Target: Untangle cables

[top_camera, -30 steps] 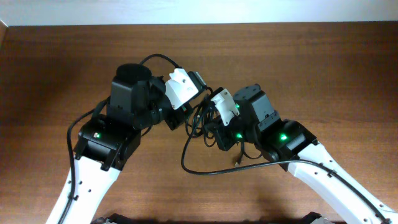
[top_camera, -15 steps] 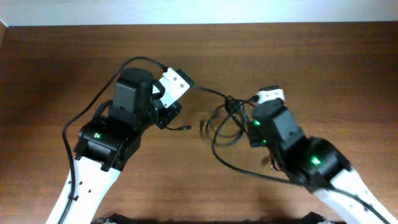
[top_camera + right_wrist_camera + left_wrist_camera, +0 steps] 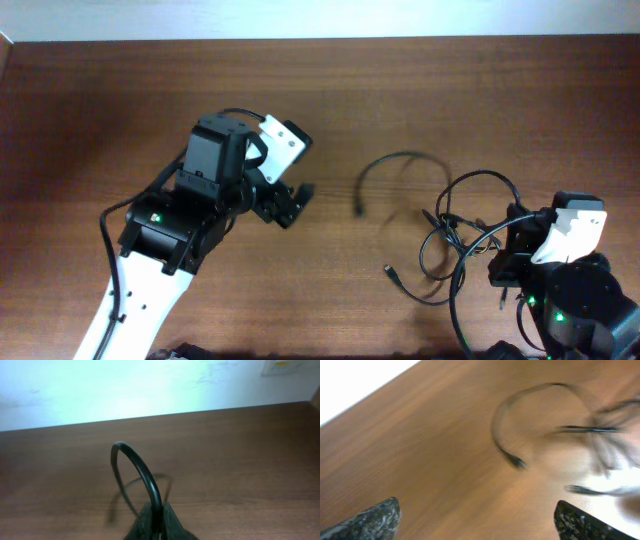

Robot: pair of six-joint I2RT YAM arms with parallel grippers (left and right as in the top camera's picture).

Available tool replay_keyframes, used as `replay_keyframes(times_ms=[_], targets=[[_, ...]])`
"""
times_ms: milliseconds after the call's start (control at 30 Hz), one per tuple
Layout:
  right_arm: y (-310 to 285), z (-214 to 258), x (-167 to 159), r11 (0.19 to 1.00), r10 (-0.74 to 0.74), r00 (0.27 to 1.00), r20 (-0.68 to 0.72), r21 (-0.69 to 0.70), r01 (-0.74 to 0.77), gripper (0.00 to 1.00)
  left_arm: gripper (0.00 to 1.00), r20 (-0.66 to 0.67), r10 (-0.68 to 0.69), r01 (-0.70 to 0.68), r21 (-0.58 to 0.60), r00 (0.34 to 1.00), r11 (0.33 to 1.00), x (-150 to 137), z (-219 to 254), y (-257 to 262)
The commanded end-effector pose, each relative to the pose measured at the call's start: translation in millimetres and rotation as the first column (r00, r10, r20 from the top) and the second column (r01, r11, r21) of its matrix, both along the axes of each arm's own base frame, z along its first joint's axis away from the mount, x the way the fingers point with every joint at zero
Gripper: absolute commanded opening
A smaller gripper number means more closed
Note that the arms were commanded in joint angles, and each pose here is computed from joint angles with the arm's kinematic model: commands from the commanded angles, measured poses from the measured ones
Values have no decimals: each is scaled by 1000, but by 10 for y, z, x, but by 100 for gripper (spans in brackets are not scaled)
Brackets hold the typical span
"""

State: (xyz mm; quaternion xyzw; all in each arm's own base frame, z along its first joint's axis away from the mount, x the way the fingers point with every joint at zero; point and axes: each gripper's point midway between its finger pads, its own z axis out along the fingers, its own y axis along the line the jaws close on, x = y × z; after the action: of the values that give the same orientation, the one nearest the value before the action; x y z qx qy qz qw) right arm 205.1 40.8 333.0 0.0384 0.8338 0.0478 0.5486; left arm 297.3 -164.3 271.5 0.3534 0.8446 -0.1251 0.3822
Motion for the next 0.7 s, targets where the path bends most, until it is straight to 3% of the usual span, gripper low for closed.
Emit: replay_keyframes(times_ms=[0, 33, 133, 200, 267, 367, 433, 533, 567, 633, 667], targets=[[149, 25, -30, 995, 77, 997, -7, 57, -77, 4, 88, -32, -342, 326, -235, 939, 916, -388, 178, -529], [221, 28, -41, 991, 116, 993, -9, 73, -115, 4, 85, -70, -374, 344, -264, 925, 901, -390, 96, -602], [683, 173, -138, 916, 385, 922, 42, 102, -387, 4, 62, -152, -478, 431, -260, 865, 864, -415, -256, -871], [870, 309, -196, 859, 498, 861, 102, 74, -506, 4, 56, -222, -558, 509, -241, 800, 826, -521, -583, -1114], [872, 367, -177, 859, 500, 856, 128, 52, -509, 4, 55, -256, -619, 578, -223, 742, 785, -651, -784, -1253], [891, 489, -154, 857, 497, 849, 178, 55, -513, 4, 61, -344, -718, 702, -195, 605, 685, -1035, -1148, -1456], [885, 531, -162, 856, 496, 848, 188, 56, -513, 4, 67, -398, -726, 742, -147, 561, 655, -1195, -1374, -1562], [865, 629, -189, 856, 493, 844, 209, 58, -514, 4, 67, -413, -713, 767, -50, 567, 639, -1224, -1541, -1605], [861, 634, -195, 856, 493, 845, 208, 58, -514, 4, 63, -398, -713, 769, -29, 577, 638, -1191, -1553, -1629], [851, 564, -207, 857, 497, 849, 180, 55, -513, 4, 45, -364, -691, 754, 50, 625, 655, -1030, -1594, -1623], [847, 539, -212, 857, 500, 849, 170, 46, -514, 4, 43, -356, -671, 741, 99, 650, 665, -944, -1641, -1600]])
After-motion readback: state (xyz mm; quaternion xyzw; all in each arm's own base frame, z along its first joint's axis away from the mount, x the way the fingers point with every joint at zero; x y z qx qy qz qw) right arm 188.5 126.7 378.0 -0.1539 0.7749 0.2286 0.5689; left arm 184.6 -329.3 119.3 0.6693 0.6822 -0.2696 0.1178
